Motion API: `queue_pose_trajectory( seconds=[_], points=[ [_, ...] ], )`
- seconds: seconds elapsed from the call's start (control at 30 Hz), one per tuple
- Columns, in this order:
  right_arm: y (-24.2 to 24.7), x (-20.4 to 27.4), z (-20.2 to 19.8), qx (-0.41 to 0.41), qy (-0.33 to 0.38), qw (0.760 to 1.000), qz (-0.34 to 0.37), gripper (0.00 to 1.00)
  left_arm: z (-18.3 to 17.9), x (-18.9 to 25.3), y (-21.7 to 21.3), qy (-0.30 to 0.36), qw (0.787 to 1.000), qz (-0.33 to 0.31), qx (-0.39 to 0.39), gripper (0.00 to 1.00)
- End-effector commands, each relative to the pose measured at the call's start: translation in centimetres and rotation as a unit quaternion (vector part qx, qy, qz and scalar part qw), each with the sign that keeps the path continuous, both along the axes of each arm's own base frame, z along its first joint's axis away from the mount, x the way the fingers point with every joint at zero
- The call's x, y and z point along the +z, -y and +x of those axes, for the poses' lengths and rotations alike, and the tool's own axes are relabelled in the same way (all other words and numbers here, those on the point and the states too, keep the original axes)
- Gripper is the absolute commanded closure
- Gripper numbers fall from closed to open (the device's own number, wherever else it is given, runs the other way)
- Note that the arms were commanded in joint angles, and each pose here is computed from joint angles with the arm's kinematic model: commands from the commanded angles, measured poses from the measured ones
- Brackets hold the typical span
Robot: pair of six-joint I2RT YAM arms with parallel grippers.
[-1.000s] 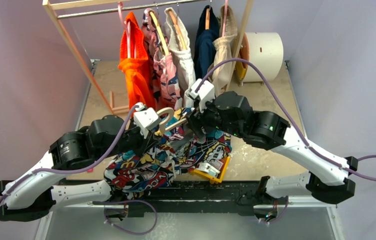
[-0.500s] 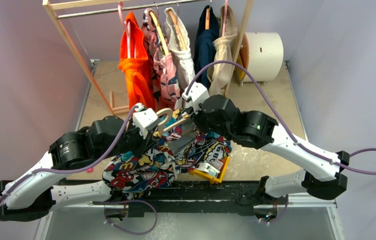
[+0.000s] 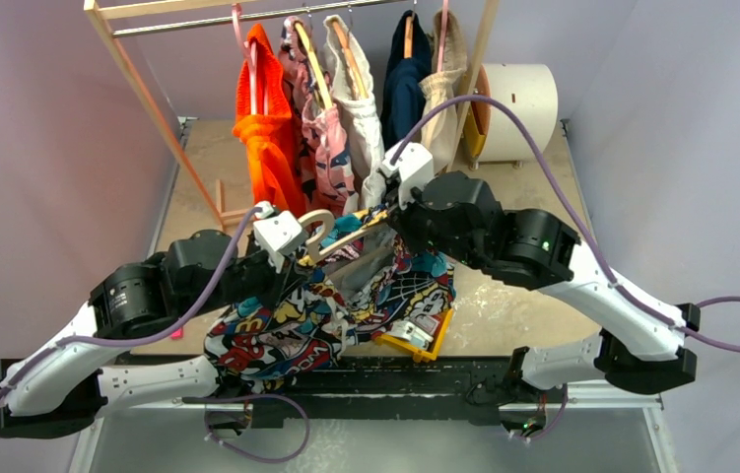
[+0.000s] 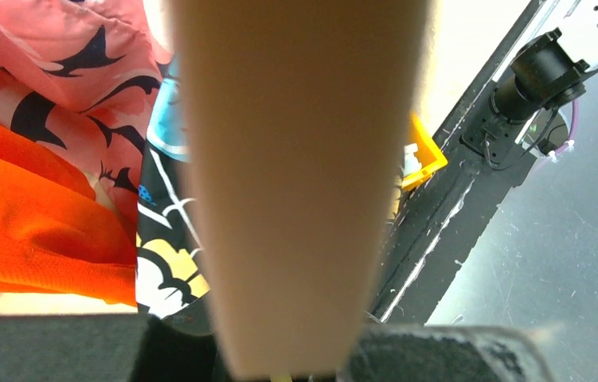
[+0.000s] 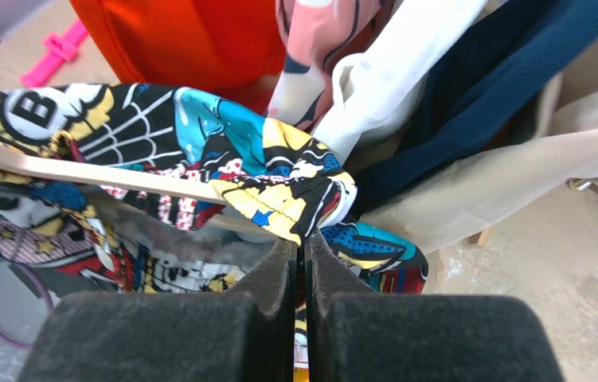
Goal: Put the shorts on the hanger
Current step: Hang the shorts on the hanger.
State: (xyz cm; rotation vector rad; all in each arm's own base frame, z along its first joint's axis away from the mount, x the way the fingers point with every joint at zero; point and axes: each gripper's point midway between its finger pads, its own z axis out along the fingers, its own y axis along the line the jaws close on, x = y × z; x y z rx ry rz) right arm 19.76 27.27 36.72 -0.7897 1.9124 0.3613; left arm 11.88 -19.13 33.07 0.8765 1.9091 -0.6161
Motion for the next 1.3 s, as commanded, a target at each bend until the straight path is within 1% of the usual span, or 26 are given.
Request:
queue_pose_trajectory(
  seconds=[0.0, 0.13, 0.33, 0.4, 0.5, 0.57, 0.63, 0.77, 0.87, 0.93, 1.0, 1.07, 1.17, 1.27],
  points=[
    [2.8, 5.2, 0.6, -0.081, 0.029, 0.992, 0.088, 1.00, 0.7, 0.0, -0.3, 0.010, 1.000, -0.003, 0.022, 1.00],
    [5.1, 4.1, 1.7, -0.155, 0.033, 0.984, 0.076, 1.00, 0.0, 0.7, -0.9, 0.011, 1.000, -0.022, 0.015, 1.00],
    [6.2, 2.4, 3.0, -0.194, 0.021, 0.978, 0.072, 1.00, -3.2, 3.3, 0.6, -0.006, 0.993, -0.094, -0.072, 1.00],
    [6.1, 2.8, 3.1, -0.190, 0.019, 0.978, 0.086, 1.00, -3.7, 2.7, 1.0, -0.023, 0.992, -0.083, -0.088, 1.00],
    [6.2, 4.2, 3.2, -0.193, 0.022, 0.975, 0.112, 1.00, -3.8, -0.2, 0.9, -0.050, 0.994, -0.024, -0.092, 1.00],
    [6.4, 5.2, 3.2, -0.195, 0.026, 0.972, 0.127, 1.00, -3.4, -2.0, 0.4, -0.062, 0.995, 0.014, -0.078, 1.00],
    [6.3, 5.6, 3.2, -0.191, 0.025, 0.973, 0.129, 1.00, -2.5, -3.0, -0.1, -0.060, 0.996, 0.040, -0.051, 1.00],
    [5.7, 4.6, 2.8, -0.175, 0.008, 0.978, 0.111, 1.00, -0.1, -2.6, -1.5, -0.024, 0.998, 0.058, 0.021, 1.00],
    [5.2, 3.9, 2.2, -0.153, -0.010, 0.983, 0.104, 1.00, 1.7, -1.8, -2.9, 0.007, 0.995, 0.061, 0.081, 1.00],
    [4.6, 3.6, 1.6, -0.131, -0.024, 0.986, 0.101, 1.00, 2.4, -1.2, -3.3, 0.020, 0.993, 0.054, 0.101, 1.00],
    [4.2, 3.2, 1.5, -0.128, -0.035, 0.987, 0.094, 1.00, 2.7, -0.6, -3.1, 0.027, 0.993, 0.044, 0.108, 1.00],
    [4.1, 3.0, 1.7, -0.131, -0.035, 0.987, 0.090, 1.00, 2.3, 0.2, -2.4, 0.029, 0.996, 0.028, 0.084, 1.00],
    [4.8, 3.2, 2.3, -0.157, -0.022, 0.983, 0.090, 1.00, 1.1, 2.6, -1.2, 0.038, 0.998, -0.028, 0.039, 1.00],
    [5.8, 4.6, 2.7, -0.177, 0.002, 0.977, 0.118, 1.00, -0.7, 5.0, -0.6, 0.044, 0.996, -0.080, -0.014, 1.00]
  ],
)
